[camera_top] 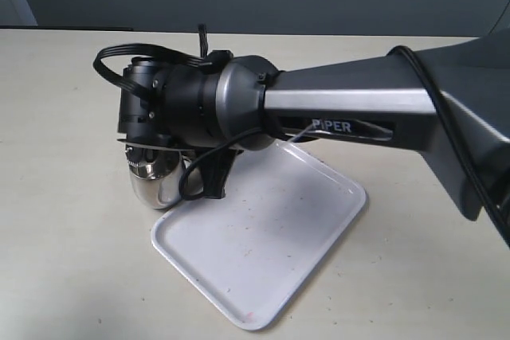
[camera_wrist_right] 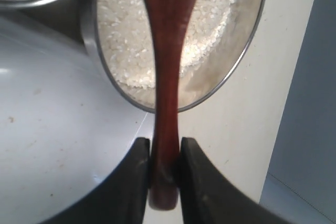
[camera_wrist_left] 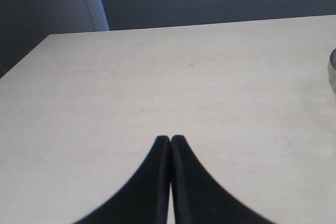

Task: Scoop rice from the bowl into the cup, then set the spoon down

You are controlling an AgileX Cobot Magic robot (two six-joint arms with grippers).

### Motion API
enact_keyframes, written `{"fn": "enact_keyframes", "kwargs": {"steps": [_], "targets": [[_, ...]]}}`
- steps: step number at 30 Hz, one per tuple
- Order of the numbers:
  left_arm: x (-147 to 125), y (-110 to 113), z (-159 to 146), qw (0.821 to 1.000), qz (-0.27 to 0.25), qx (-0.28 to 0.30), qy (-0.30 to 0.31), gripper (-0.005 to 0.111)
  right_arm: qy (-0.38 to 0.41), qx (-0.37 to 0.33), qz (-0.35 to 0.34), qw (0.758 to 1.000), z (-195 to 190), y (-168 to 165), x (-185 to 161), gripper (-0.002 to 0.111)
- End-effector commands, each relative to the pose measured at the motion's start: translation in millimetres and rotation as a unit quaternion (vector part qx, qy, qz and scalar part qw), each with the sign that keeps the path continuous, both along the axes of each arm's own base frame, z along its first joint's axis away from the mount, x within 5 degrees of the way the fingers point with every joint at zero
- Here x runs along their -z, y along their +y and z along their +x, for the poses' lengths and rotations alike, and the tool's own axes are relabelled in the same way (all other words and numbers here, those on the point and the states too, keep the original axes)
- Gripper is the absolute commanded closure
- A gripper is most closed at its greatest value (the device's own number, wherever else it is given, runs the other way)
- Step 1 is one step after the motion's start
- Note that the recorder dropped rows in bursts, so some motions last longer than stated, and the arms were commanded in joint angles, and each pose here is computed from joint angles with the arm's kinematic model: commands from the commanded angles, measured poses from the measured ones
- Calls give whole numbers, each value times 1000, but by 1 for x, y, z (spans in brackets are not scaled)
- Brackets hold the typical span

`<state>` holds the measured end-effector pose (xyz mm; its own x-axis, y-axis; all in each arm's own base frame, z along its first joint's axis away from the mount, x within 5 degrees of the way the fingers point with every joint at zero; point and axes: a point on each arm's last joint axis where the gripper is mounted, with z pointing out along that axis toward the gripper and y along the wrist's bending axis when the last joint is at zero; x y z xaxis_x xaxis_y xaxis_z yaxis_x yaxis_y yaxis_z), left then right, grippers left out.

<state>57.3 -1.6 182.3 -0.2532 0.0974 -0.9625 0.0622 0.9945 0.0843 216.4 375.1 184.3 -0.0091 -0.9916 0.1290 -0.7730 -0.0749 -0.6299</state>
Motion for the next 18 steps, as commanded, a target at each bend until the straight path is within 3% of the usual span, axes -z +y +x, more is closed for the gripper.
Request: {"fn": "enact_keyframes", "kwargs": {"steps": [1,11,18], "targets": [[-2,0,0,1000,-3,0,-6,106,5,8,7,1000,0,0,-1,109],[-2,0,0,1000,-3,0,-7,106,15,9,6,1000,-3,0,0,109],[-2,0,0,1000,-3,0,-7,106,-2,-2,-43,999,-6,-11,15,109]]}}
